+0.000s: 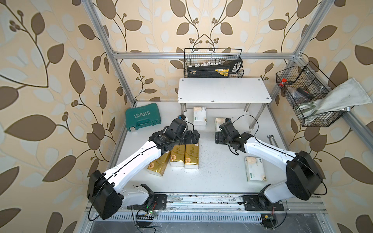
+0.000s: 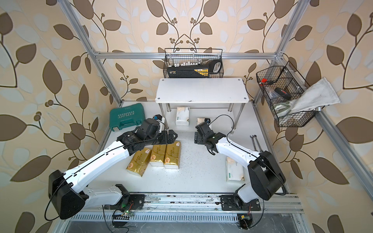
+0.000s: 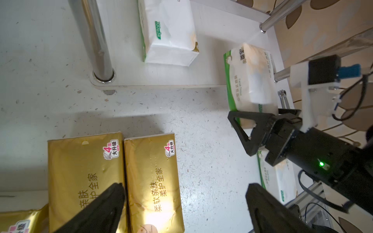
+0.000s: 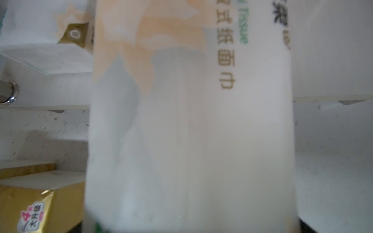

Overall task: Place the tissue boxes on the shelf by color
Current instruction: Place a box of tissues on the shelf.

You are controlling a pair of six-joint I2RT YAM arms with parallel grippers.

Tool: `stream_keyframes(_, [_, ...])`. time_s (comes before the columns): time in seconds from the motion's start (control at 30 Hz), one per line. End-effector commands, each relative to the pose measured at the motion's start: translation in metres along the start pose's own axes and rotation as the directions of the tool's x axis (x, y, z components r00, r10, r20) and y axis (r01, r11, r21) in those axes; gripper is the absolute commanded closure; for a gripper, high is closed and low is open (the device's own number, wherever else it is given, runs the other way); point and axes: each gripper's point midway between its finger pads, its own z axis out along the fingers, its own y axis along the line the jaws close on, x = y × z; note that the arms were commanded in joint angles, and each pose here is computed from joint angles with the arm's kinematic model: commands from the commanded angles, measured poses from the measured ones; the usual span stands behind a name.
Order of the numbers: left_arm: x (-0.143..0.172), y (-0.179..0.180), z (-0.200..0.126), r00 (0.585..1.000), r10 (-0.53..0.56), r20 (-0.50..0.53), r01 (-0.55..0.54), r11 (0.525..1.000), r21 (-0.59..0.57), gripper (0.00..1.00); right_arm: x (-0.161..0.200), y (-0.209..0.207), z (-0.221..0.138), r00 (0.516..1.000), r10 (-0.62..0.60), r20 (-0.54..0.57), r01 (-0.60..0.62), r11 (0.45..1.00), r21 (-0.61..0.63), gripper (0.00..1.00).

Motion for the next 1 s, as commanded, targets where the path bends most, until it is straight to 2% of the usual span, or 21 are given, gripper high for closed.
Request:
stream_keyframes(0.0, [-0.014, -0.014, -0.004, 0.999, 0.004, 0.037, -0.006, 0.998, 0.069, 0.01, -0.029, 0.009, 0.007, 0.999, -0.021, 0.042, 0.023, 0.999, -0.04, 0.12])
stream_keyframes(0.57, [-0.01, -0.017, 0.007, 1.0, -0.03, -0.001, 0.03, 0.997, 0.078, 0.01, -0.065, 0.016, 0.076, 0.998, -0.057, 0.003, 0.057, 0.998, 0.0, 0.13])
stream_keyframes(0.97, [-0.007, -0.016, 0.01, 0.999, -0.031, -0.014, 0.032, 0.997, 0.074, 0.01, -0.075, 0.019, 0.105, 0.997, -0.072, -0.028, 0.073, 0.997, 0.025, 0.12])
